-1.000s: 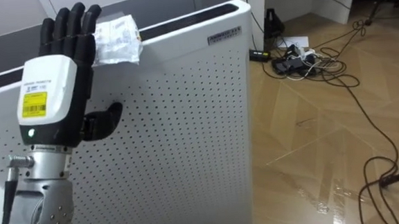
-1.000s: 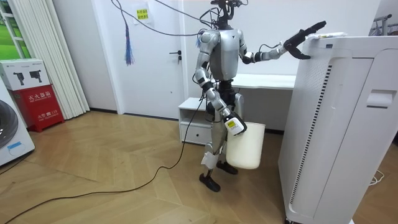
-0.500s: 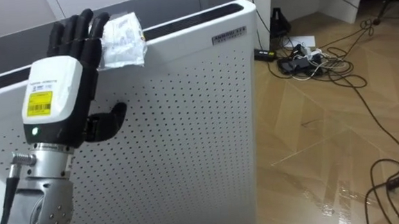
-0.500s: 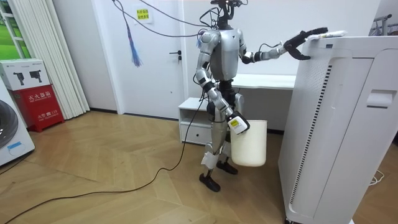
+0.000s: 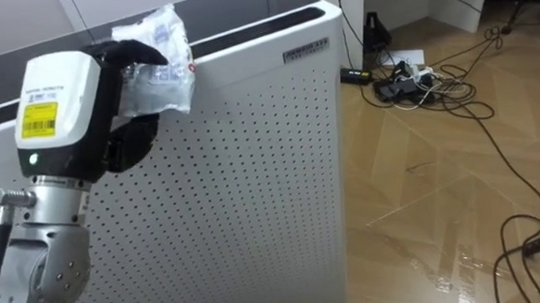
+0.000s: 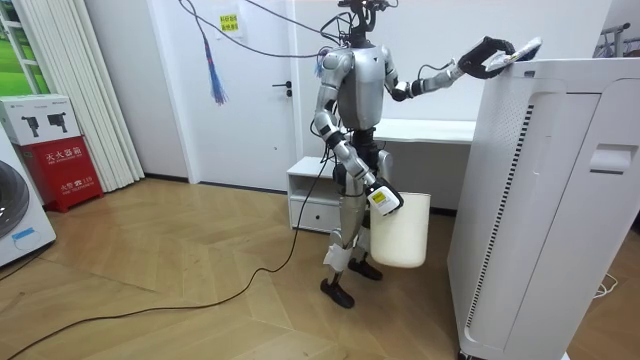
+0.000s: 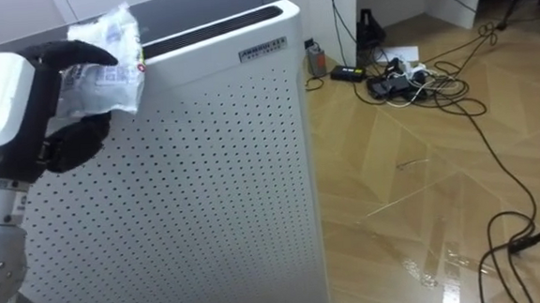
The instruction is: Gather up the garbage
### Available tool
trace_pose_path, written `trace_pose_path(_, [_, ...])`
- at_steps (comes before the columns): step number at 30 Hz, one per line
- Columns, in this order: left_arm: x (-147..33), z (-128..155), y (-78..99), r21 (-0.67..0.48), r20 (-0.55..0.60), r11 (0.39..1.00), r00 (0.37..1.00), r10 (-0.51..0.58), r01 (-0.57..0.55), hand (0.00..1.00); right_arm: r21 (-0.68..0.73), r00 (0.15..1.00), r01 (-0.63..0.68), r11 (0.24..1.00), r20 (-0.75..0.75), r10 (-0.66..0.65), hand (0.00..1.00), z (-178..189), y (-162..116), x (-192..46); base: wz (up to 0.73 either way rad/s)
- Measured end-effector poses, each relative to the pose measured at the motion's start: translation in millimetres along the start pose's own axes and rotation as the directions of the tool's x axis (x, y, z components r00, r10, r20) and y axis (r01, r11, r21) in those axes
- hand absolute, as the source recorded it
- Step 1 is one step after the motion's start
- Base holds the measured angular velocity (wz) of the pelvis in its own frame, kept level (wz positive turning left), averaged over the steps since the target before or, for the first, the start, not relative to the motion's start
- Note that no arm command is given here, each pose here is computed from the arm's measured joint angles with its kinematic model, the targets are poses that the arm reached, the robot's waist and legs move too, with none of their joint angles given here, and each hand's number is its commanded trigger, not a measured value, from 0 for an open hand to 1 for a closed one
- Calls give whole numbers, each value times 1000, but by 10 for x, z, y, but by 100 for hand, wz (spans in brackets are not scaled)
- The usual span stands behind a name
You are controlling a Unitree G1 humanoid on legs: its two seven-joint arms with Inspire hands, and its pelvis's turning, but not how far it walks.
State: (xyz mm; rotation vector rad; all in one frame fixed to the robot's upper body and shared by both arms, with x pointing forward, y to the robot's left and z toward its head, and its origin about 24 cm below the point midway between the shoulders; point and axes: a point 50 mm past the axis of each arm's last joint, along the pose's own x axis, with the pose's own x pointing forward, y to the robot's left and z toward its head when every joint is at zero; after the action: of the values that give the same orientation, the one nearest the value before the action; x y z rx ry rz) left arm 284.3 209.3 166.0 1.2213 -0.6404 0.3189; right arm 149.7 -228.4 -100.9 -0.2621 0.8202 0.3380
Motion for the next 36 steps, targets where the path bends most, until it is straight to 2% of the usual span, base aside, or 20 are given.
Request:
trace_pose_path(8, [25,9,16,-3,2,1000,1000,13,-13,100,1,1000,2,1000,-1,-2,100,-3,0,-1,0])
trace_pose_path(15, [41,92,105,-71,16,996,999,52,-50,100,9,1000,1,1000,1,-1,100,-3,7,2,2])
trace_pose_path(20, [-58,355,189,-165,100,985,992,71,-54,100,20,1000,-7,1000,7,7,100,6,50,20,8])
trace_pose_path(22, [-109,503,155,-233,168,972,985,40,0,100,10,999,-30,999,22,30,100,65,91,58,3])
trace_pose_path(30, [-229,636,13,-338,232,929,970,-73,151,100,-60,992,-79,995,98,84,100,376,192,205,5])
trace_pose_path(33, [-335,568,-140,-401,199,890,969,-147,217,100,-86,989,-84,993,116,93,100,489,183,265,11])
trace_pose_path(36, [-472,533,-387,-450,161,836,949,-270,314,100,-93,986,-77,993,143,90,100,628,147,322,15])
